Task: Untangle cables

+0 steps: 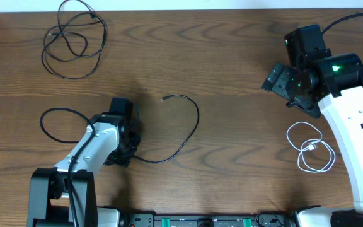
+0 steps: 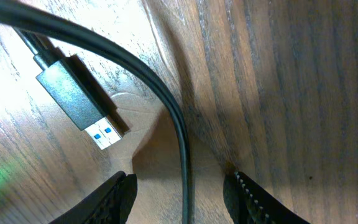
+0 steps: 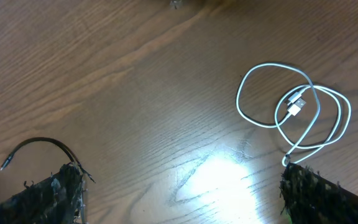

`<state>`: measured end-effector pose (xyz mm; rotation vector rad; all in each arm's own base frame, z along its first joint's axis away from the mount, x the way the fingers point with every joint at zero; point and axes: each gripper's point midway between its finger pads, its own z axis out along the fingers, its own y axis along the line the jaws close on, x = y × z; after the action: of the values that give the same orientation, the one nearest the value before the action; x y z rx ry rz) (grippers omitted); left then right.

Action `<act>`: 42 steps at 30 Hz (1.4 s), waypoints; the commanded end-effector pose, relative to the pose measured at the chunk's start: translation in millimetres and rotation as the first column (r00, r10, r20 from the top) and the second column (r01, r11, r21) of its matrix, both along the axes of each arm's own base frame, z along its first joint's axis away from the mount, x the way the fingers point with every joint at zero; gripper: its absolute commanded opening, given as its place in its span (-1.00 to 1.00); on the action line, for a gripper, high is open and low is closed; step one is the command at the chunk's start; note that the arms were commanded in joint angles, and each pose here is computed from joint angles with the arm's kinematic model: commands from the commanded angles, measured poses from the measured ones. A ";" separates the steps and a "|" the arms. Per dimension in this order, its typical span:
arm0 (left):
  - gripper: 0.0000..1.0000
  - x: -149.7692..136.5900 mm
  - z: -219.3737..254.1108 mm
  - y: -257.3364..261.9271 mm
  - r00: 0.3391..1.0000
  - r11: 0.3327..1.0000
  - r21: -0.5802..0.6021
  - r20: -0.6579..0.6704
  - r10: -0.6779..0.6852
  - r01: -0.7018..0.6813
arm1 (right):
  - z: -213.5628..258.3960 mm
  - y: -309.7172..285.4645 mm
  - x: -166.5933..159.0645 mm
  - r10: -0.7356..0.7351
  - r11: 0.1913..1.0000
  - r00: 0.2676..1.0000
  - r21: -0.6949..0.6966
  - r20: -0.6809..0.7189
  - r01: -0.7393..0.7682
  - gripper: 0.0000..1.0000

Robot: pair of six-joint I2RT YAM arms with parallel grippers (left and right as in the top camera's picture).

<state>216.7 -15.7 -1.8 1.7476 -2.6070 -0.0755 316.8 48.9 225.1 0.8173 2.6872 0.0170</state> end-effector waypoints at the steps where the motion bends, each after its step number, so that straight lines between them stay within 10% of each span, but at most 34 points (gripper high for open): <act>1: 0.01 -6.9 -6.1 6.2 1.000 1.000 0.029 -0.017 0.004 -0.004 | 0.4 -2.3 1.3 -0.009 1.000 1.000 -0.007 0.003 0.009 0.99; 8: 0.00 -14.6 -27.8 2.9 1.000 1.000 0.002 0.015 0.006 -0.006 | 0.4 -2.3 1.3 -0.009 1.000 1.000 -0.007 0.003 0.009 0.98; 15: -0.80 -20.5 -32.6 3.6 0.999 0.999 0.002 0.007 -0.038 0.038 | 0.4 -2.3 1.2 -0.009 1.000 1.000 -0.007 0.003 0.009 0.99; 22: -0.84 16.0 -6.0 -6.5 0.944 0.948 -0.019 0.108 -0.313 0.317 | 0.4 -2.2 1.2 -0.008 1.000 1.000 -0.007 0.003 0.008 0.98; 33: -0.85 93.4 155.8 -21.3 0.677 0.786 0.174 0.419 -0.605 0.594 | 0.4 -2.2 1.2 -0.008 1.000 1.000 -0.007 0.003 0.009 0.99; 42: -0.85 104.8 309.4 -19.1 0.487 0.759 0.374 0.597 -0.637 0.534 | 0.4 -2.3 1.3 -0.009 1.000 1.000 -0.007 0.003 0.009 0.99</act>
<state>326.2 -39.6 280.8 0.8592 -3.6734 0.5456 316.7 49.0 225.1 0.8168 2.6881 0.0176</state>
